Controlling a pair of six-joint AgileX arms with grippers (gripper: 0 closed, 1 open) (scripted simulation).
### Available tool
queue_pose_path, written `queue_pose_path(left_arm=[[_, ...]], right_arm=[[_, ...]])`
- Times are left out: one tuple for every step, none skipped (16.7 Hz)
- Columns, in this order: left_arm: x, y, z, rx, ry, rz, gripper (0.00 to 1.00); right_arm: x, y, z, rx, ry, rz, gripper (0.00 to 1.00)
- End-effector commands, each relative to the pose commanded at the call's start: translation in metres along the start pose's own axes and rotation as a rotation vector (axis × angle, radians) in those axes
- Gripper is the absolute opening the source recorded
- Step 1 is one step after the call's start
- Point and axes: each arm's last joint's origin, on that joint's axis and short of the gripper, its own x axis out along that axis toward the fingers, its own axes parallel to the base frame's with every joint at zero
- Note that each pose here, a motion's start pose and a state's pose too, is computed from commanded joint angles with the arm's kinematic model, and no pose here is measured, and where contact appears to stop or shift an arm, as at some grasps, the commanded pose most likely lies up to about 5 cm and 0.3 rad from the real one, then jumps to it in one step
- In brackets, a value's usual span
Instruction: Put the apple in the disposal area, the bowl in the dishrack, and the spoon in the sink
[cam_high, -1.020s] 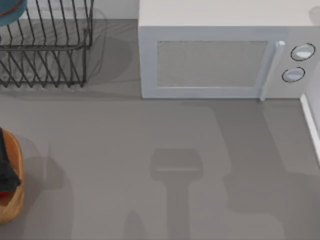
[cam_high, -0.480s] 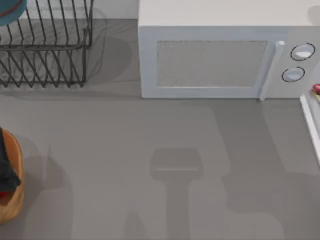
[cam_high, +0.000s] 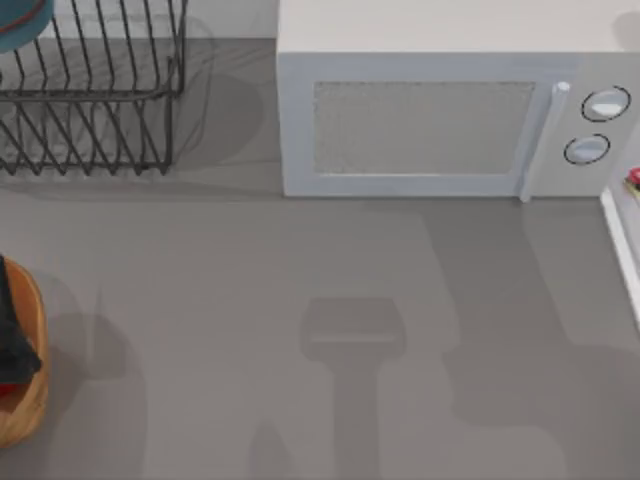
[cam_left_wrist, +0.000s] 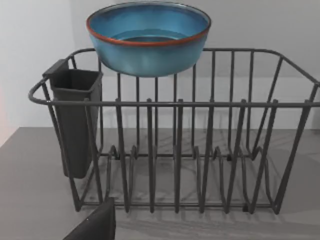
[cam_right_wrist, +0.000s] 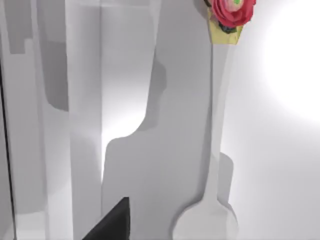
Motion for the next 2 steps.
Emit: queue_pose_path(left_arm=[[0.0, 0.0, 0.0, 0.0, 0.0, 0.0, 1.0], [0.0, 0.0, 0.0, 0.0, 0.0, 0.0, 1.0]], right_arm=[[0.0, 0.0, 0.0, 0.0, 0.0, 0.0, 1.0], [0.0, 0.0, 0.0, 0.0, 0.0, 0.0, 1.0]])
